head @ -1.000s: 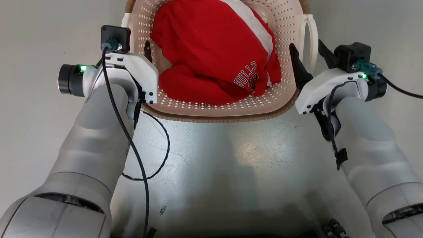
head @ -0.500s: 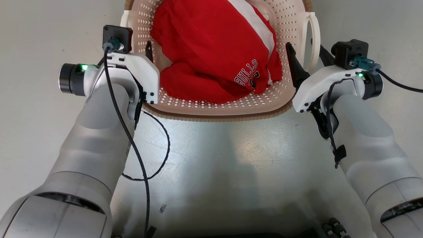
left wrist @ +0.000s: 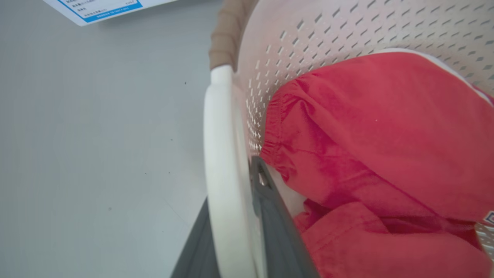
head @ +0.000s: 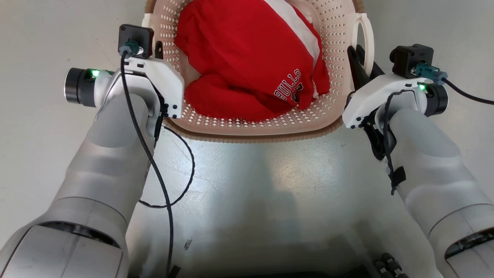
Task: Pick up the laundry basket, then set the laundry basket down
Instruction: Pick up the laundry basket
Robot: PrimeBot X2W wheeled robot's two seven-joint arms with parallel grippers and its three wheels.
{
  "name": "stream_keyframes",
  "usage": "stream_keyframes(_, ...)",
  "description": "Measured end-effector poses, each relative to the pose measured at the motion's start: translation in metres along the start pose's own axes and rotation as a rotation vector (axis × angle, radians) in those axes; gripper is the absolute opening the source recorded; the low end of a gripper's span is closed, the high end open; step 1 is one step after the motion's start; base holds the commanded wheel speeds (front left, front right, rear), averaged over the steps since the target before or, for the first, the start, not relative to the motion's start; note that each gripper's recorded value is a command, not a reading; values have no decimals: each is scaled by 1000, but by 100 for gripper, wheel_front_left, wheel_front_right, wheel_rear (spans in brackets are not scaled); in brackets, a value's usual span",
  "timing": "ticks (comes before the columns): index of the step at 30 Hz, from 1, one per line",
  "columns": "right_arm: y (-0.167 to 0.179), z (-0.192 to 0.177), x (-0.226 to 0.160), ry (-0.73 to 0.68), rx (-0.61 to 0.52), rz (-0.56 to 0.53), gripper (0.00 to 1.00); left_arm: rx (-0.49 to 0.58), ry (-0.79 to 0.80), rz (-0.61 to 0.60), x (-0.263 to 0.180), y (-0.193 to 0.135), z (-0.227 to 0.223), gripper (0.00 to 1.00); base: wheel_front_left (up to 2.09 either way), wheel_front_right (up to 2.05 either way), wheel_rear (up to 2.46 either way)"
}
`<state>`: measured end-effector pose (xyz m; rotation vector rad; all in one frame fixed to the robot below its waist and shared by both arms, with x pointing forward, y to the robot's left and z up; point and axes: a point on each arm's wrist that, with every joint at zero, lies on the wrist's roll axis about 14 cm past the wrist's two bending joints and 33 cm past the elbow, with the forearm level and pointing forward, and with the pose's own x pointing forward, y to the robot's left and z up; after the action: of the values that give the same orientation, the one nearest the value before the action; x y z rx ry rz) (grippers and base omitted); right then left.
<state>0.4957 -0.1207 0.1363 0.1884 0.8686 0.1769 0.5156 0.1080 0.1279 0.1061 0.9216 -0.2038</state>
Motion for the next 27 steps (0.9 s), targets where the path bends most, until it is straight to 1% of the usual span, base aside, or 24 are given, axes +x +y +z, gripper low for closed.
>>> stream_keyframes(5,0,-1,-4,11,-11,2,0,-1,-1,-3,-3,-2,4,0,0,0,0)
stream_keyframes(16,10,14,-21,2,-28,15,0,-31,13,18,-27,2,11,0,0,0,0)
stream_keyframes(23,20,22,-48,25,-40,23,0,-41,46,21,-59,0,11,0,0,0,0)
stream_keyframes(27,24,34,-75,14,-45,15,0,-38,45,16,-85,-5,19,0,0,0,0)
